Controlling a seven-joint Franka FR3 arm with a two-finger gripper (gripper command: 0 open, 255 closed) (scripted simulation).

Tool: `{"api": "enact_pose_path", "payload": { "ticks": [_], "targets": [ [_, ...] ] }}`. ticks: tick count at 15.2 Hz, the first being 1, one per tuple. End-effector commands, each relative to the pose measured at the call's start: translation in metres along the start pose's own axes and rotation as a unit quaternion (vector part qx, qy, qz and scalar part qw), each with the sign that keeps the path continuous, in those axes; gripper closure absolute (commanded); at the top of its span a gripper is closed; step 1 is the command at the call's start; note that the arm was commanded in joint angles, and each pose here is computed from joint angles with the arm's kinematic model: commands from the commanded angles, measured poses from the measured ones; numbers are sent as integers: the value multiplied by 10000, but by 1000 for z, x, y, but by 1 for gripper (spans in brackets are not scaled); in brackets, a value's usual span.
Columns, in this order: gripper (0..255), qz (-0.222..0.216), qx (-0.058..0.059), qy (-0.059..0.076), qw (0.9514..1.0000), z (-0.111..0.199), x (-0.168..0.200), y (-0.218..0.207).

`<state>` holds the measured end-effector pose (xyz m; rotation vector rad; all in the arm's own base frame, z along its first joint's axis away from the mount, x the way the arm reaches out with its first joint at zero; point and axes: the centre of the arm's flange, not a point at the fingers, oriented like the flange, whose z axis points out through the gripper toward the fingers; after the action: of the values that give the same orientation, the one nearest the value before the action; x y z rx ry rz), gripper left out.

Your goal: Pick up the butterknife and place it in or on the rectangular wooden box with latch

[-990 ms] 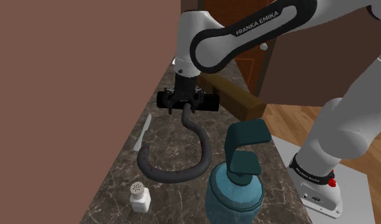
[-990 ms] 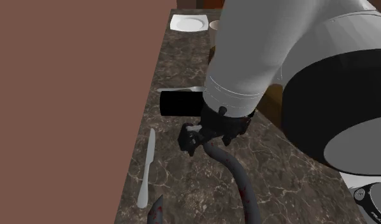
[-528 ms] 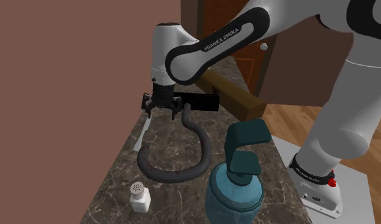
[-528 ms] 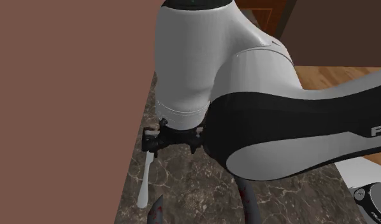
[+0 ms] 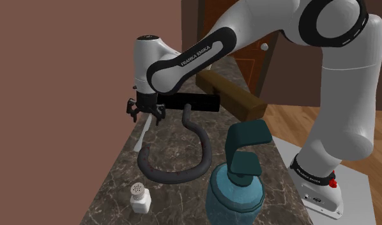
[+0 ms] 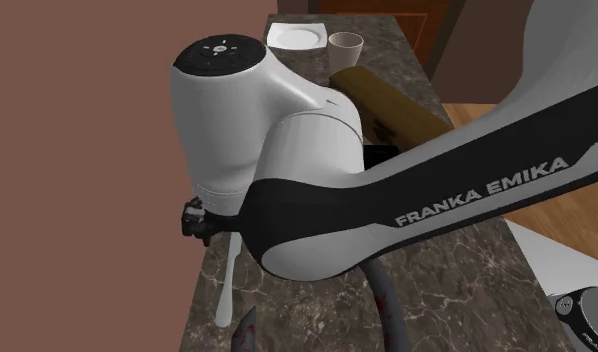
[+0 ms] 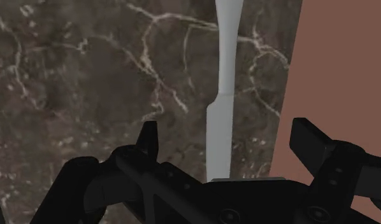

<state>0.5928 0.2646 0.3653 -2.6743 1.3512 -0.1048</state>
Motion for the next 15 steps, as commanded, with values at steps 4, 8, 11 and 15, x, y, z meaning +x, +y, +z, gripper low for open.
{"api": "enact_pose_path", "payload": {
  "ticks": [4,8,11,15],
  "targets": [
    [0,17,3,4,10000,26,1,-2],
    [0,17,3,4,10000,29,1,-2],
    [0,17,3,4,10000,29,1,-2],
    [255,17,3,4,10000,29,1,-2]
  ]
}}
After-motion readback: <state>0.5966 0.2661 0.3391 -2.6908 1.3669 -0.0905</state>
